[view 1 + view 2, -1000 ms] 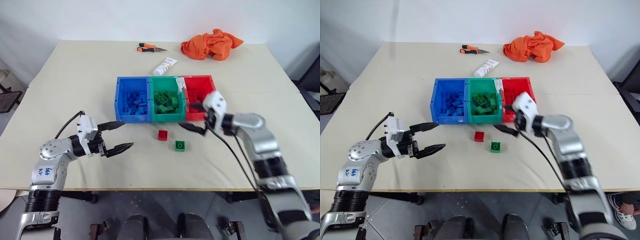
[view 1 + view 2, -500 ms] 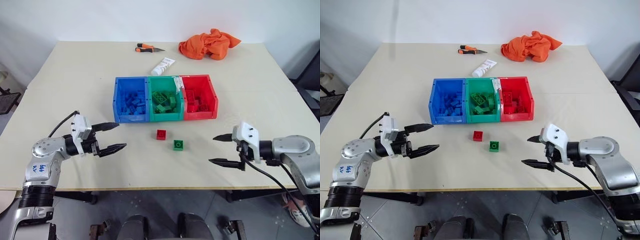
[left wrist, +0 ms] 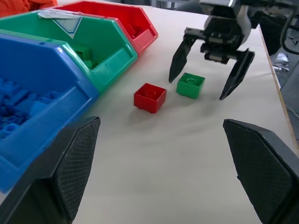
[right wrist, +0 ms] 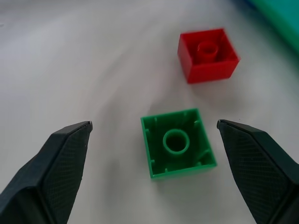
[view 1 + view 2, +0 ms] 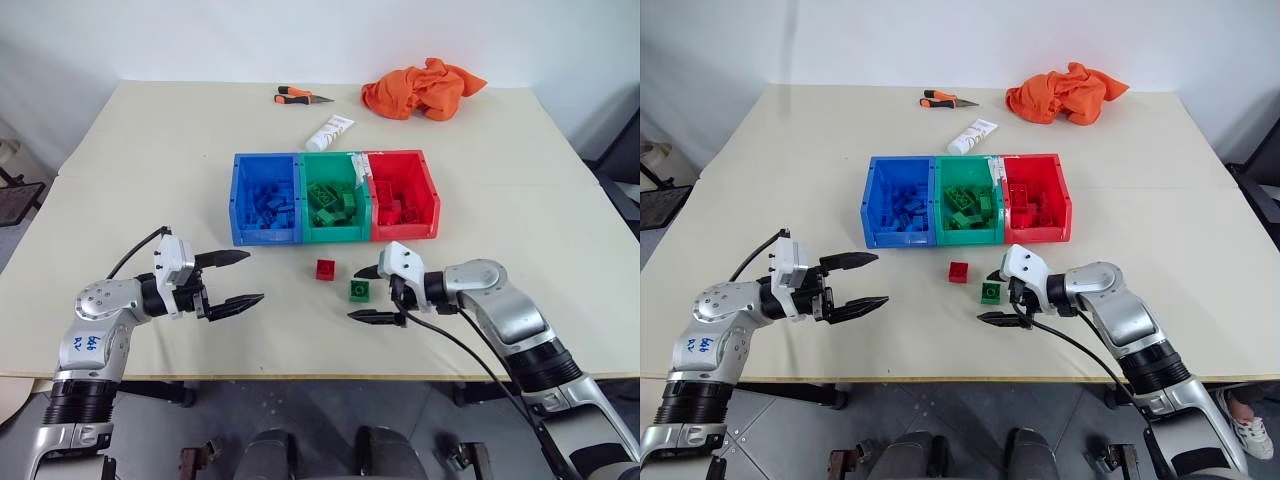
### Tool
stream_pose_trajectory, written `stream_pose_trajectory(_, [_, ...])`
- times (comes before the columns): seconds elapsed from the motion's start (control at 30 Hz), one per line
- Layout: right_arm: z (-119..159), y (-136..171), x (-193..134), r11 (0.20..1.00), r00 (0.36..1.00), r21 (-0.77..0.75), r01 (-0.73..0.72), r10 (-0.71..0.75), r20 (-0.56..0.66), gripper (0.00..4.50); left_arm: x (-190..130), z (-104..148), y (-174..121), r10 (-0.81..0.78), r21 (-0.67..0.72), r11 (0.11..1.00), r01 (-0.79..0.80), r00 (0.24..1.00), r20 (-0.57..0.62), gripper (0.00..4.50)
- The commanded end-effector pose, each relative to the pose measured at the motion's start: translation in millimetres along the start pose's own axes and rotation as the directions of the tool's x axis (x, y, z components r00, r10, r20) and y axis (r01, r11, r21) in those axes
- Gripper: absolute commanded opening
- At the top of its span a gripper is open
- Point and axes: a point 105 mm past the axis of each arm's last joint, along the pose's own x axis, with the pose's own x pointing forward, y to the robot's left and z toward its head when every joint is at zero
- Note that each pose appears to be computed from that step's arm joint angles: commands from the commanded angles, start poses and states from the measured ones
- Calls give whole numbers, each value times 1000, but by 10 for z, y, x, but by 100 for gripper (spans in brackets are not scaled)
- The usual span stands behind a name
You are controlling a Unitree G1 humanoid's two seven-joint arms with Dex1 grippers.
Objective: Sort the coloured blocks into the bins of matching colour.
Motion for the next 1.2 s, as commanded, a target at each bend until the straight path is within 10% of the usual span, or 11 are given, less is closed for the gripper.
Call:
stream_pose_trajectory(0.03, [154, -37, -45, 999, 999, -48, 7, -5, 33, 321, -50, 96, -24, 19, 31, 999, -20, 1000, 22, 450])
stream_pose_trajectory(0.2, [236, -101, -125, 997, 998, -59, 40, -36, 60, 147, -88, 82, -67, 36, 24, 999, -36, 999, 24, 450])
stream_pose_trajectory(0.73, [1144, -1004, 6, 951, 909, -33, 308, -284, 307, 143, -95, 61, -130, 51, 26, 998, -52, 998, 28, 450])
stream_pose_trajectory(1.03, [1243, -1171, 74, 927, 880, -59, 371, -331, 341, 446, -110, 77, -158, 60, 32, 998, -61, 998, 33, 450])
stream_pose_trajectory(1.2, [1239, -1003, -86, 945, 898, -120, 305, -243, 368, 446, -106, 78, -144, 55, 33, 998, -56, 998, 35, 450])
